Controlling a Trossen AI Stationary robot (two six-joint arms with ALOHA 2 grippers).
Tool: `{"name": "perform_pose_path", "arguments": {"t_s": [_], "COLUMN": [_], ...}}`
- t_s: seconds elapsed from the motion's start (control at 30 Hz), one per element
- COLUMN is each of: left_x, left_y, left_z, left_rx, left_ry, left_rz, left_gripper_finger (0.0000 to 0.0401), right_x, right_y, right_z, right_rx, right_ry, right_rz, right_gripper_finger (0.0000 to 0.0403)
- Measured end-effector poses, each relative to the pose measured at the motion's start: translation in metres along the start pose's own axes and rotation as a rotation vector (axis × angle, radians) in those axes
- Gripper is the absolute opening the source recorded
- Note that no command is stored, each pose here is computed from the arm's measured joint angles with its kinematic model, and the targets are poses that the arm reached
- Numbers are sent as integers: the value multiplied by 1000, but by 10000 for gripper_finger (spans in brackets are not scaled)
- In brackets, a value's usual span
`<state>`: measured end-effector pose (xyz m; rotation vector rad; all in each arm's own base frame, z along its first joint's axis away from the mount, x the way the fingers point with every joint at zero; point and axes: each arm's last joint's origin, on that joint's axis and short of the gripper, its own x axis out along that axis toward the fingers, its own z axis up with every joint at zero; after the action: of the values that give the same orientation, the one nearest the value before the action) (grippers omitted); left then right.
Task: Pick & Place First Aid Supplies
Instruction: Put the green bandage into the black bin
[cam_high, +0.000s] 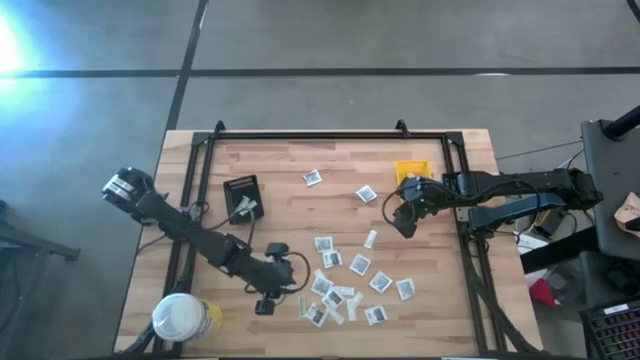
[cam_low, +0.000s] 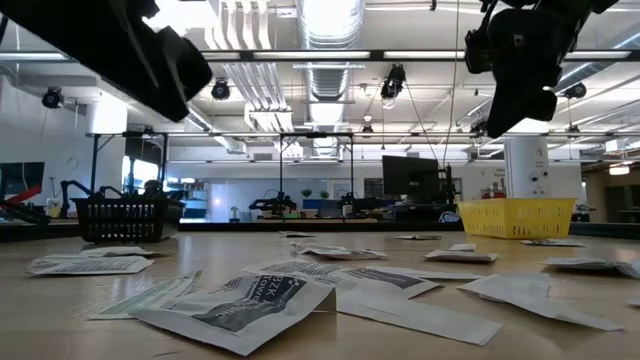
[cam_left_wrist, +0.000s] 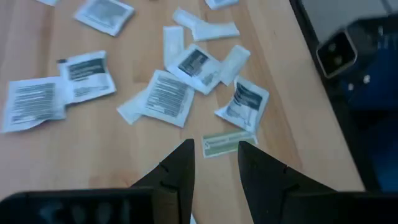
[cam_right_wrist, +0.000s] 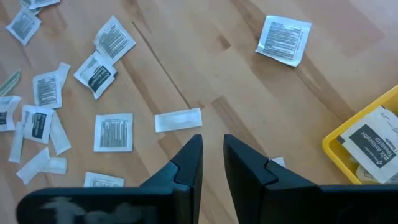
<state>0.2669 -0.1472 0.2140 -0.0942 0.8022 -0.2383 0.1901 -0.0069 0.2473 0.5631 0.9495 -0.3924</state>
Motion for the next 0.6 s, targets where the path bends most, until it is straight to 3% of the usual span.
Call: {"name": "perform_pose_path", "arguments": {"t_s": [0.2,0.37,0.6], "left_x": [6,10,39], "left_y": [4,8,4], "left_z": [27,46,52], "left_rx": [47,60,72], "left_ry": [44,166,294], "left_rz": [-29,24,-32], "left_gripper_finger": [115,115,115], "right_x": [0,0,0], "right_y": [1,1,1], "right_z": [0,0,0], "right_rx": [1,1,-3], "right_ry": [-6,-7,-7], "right_rz": [8,10,9], "right_gripper_finger": [57,54,60]}}
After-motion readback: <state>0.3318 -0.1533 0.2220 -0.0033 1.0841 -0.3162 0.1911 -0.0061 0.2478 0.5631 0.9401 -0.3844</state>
